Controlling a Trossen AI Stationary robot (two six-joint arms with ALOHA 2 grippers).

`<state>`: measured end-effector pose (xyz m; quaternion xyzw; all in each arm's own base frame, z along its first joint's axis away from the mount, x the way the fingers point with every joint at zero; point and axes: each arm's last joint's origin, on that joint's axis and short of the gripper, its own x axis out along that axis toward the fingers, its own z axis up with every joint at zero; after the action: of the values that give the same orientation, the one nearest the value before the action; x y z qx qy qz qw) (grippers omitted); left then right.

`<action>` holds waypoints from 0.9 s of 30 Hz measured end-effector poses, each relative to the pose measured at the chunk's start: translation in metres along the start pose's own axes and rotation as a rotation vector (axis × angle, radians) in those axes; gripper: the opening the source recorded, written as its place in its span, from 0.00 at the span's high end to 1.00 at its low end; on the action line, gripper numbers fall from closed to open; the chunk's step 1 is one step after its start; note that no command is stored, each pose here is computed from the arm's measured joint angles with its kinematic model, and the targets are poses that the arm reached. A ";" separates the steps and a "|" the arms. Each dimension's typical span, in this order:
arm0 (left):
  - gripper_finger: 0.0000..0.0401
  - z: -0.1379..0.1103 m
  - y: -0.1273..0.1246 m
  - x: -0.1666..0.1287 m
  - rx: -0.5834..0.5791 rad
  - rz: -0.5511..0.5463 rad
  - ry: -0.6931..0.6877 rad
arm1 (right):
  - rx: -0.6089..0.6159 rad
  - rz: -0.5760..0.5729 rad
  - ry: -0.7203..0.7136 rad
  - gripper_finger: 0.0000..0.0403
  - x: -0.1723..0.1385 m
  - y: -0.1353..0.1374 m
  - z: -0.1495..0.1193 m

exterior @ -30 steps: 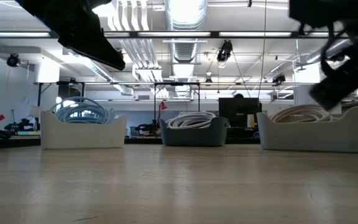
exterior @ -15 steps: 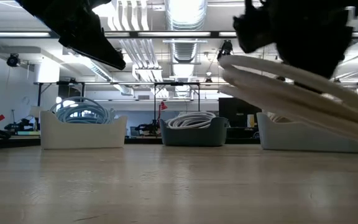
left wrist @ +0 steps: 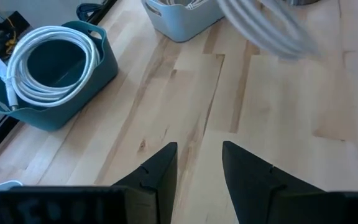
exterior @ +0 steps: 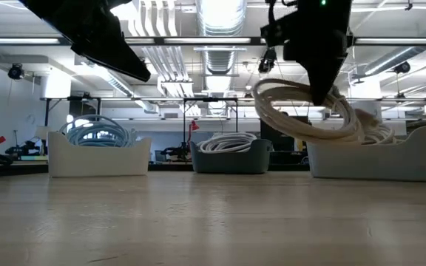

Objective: Pick & Place USB Port
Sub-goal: Put the light brown usb cable into the gray bin

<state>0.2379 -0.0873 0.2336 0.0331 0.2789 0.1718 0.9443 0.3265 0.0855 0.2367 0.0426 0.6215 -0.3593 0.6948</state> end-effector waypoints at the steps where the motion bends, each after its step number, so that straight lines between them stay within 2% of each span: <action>1: 0.66 0.000 0.000 0.000 0.000 0.004 -0.002 | 0.002 -0.045 0.009 0.90 0.001 -0.006 0.001; 5: 0.66 0.000 0.000 0.000 0.000 0.013 -0.005 | 0.032 -0.200 0.032 0.90 0.007 -0.028 0.006; 12: 0.66 0.000 0.000 0.000 -0.004 0.015 -0.007 | 0.115 -0.269 -0.011 0.89 0.017 -0.059 0.016; 19: 0.66 0.001 0.000 0.000 -0.006 0.014 -0.009 | 0.316 -0.269 -0.003 0.89 0.018 -0.101 0.011; 23: 0.66 0.001 0.000 0.000 -0.011 0.014 -0.009 | 0.454 -0.261 0.018 0.89 0.020 -0.125 -0.005; 27: 0.66 0.001 0.000 0.000 -0.012 0.014 -0.009 | 0.600 -0.232 0.097 0.89 0.026 -0.140 -0.030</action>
<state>0.2381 -0.0870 0.2341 0.0303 0.2735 0.1800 0.9444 0.2230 -0.0141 0.2609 0.1916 0.5207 -0.6008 0.5755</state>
